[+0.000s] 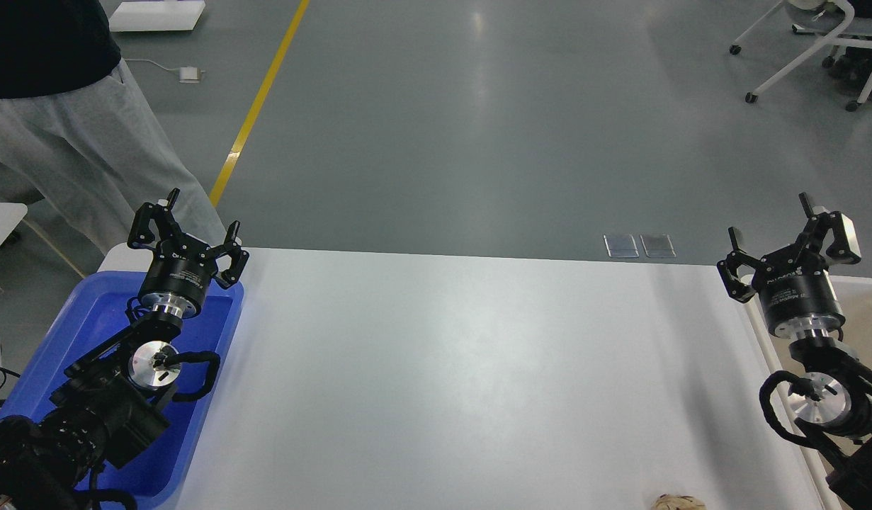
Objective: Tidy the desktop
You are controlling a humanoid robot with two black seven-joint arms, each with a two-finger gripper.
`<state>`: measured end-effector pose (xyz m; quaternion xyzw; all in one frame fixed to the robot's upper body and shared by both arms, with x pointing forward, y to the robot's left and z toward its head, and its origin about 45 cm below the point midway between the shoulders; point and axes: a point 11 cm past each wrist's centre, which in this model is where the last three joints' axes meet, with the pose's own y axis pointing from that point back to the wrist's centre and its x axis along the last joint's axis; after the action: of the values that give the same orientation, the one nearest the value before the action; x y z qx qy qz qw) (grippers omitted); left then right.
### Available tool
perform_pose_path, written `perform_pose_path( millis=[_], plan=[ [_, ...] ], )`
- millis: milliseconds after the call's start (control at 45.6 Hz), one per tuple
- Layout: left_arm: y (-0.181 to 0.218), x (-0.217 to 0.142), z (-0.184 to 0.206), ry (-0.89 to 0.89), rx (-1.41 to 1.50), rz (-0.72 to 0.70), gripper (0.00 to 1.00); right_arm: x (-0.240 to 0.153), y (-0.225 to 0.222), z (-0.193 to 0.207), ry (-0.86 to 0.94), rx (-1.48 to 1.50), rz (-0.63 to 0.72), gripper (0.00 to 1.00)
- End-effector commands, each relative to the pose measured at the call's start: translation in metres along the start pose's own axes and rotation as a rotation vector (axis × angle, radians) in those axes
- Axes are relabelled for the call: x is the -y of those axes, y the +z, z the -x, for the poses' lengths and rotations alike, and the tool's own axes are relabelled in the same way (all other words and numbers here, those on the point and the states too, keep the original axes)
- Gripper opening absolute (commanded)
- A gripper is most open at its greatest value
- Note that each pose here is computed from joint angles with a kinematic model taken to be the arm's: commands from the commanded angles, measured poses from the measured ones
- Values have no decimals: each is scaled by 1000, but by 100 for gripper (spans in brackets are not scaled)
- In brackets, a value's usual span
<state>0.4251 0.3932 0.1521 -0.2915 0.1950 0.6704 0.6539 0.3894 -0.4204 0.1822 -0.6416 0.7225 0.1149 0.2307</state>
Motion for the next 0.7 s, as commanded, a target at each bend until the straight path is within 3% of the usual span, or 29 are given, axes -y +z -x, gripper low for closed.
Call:
perform_pose_path(
  millis=[0, 680],
  plan=[
    [0, 0, 0, 0, 0, 2, 100, 0, 1, 2, -1, 3, 1, 100],
    [0, 0, 0, 0, 0, 1, 100, 5, -15, 1, -35, 30, -41, 100]
  ],
)
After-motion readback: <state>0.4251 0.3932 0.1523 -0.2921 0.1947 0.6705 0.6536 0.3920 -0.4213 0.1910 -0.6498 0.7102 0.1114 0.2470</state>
